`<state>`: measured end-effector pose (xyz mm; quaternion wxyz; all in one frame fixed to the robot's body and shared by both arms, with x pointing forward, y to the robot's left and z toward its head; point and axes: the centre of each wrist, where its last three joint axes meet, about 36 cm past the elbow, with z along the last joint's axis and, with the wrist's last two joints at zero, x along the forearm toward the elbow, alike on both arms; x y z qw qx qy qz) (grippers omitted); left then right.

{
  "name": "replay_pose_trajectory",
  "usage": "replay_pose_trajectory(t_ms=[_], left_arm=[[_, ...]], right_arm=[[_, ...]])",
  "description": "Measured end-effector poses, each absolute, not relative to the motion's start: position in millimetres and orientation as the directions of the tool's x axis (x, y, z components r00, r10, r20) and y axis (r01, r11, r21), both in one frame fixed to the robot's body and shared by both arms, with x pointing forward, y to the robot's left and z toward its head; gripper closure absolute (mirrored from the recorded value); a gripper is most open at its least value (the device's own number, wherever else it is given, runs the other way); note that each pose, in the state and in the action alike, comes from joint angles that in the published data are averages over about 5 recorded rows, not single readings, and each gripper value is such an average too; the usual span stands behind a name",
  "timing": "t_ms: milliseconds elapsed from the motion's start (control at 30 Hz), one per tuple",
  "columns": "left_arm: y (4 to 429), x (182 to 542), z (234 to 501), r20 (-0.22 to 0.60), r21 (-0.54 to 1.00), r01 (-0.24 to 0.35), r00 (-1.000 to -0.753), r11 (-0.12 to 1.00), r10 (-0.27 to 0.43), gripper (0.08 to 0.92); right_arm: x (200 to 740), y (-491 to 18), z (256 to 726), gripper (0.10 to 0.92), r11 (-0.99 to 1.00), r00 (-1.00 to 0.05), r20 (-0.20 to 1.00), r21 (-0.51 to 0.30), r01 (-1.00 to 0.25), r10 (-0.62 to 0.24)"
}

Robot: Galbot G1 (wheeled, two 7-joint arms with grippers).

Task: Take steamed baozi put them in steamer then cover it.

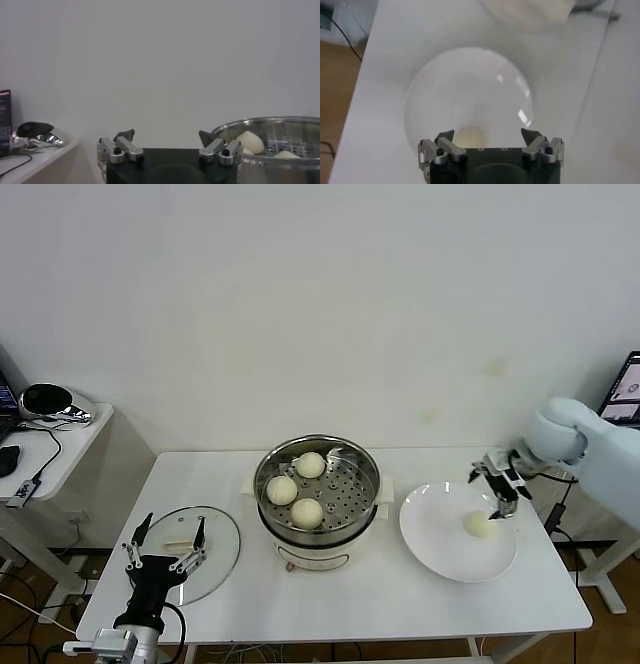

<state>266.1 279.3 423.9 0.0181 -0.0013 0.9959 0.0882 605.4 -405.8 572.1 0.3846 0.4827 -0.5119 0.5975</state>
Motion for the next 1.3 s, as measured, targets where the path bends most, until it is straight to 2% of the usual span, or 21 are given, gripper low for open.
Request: replay_pose_trajectory(t_ms=[233, 500, 967, 1133, 1300], left_arm=[[280.4, 264.3, 423.9, -0.034, 0.179, -0.012, -0.999, 0.984, -0.006, 0.177], [282.7, 263.3, 424.3, -0.033, 0.184, -0.017, -0.999, 0.983, -0.012, 0.177], [281.5, 264.4, 423.0, -0.032, 0.181, -0.015, -0.999, 0.983, -0.01, 0.177], [279.9, 264.1, 422.2, -0.031, 0.18, -0.014, -0.999, 0.984, -0.008, 0.177], [279.6, 263.9, 421.9, -0.031, 0.18, -0.013, -0.999, 0.984, -0.008, 0.177]], right_arm=[[613.9, -435.8, 525.3, 0.2, -0.099, -0.231, 0.973, -0.229, -0.968, 0.001], [626.2, -442.9, 482.3, 0.2, -0.049, -0.221, 0.975, -0.22, -0.974, 0.02], [639.7, -432.1, 450.6, 0.203, -0.018, -0.221, 0.975, -0.221, -0.975, 0.013], [642.2, -428.8, 446.7, 0.261, -0.02, -0.216, 0.976, -0.215, -0.976, 0.016], [644.0, -427.5, 446.4, 0.381, -0.02, -0.213, 0.977, -0.213, -0.977, 0.017]])
